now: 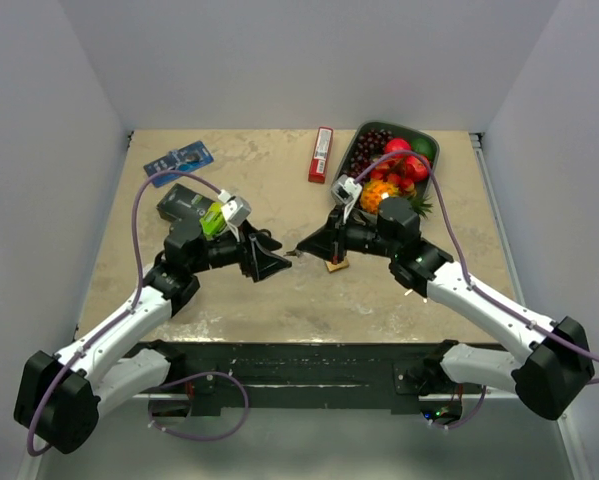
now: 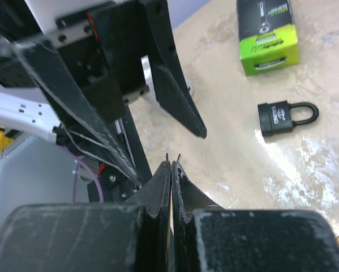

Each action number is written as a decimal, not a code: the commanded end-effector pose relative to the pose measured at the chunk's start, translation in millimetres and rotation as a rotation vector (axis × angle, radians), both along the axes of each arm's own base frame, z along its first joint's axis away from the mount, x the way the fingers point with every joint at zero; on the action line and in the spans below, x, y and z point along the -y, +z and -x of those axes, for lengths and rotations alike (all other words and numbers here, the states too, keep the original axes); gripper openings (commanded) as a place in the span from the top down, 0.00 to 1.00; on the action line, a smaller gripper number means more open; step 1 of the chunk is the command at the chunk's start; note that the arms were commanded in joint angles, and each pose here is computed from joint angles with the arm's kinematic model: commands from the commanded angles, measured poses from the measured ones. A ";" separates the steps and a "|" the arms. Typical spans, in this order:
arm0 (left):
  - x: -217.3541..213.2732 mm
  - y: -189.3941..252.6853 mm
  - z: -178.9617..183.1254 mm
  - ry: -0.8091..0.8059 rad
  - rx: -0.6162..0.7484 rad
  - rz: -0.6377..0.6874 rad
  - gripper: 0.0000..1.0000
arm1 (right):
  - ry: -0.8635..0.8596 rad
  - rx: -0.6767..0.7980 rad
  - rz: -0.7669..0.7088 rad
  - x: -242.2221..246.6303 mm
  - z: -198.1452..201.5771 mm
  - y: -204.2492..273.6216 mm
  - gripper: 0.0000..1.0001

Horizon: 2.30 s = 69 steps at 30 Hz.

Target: Unlock with the key

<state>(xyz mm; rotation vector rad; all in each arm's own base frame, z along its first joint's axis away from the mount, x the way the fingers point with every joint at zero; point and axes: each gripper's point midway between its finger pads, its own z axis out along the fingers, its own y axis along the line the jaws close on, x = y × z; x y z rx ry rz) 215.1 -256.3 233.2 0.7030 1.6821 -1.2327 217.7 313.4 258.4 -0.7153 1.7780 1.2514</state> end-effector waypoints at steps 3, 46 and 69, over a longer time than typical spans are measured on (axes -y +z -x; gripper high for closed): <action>2.8 21.0 0.8 0.000 0.011 0.114 0.37 | -0.064 0.036 -0.085 -1.6 -10.4 26.0 1.00; 3.7 5.3 -5.2 0.043 -0.120 0.111 0.61 | -0.089 0.028 -0.045 -0.1 -16.9 17.3 1.00; 11.3 15.4 5.2 -0.059 -0.060 0.178 0.49 | -0.053 0.005 -0.129 -1.3 -7.8 28.0 1.00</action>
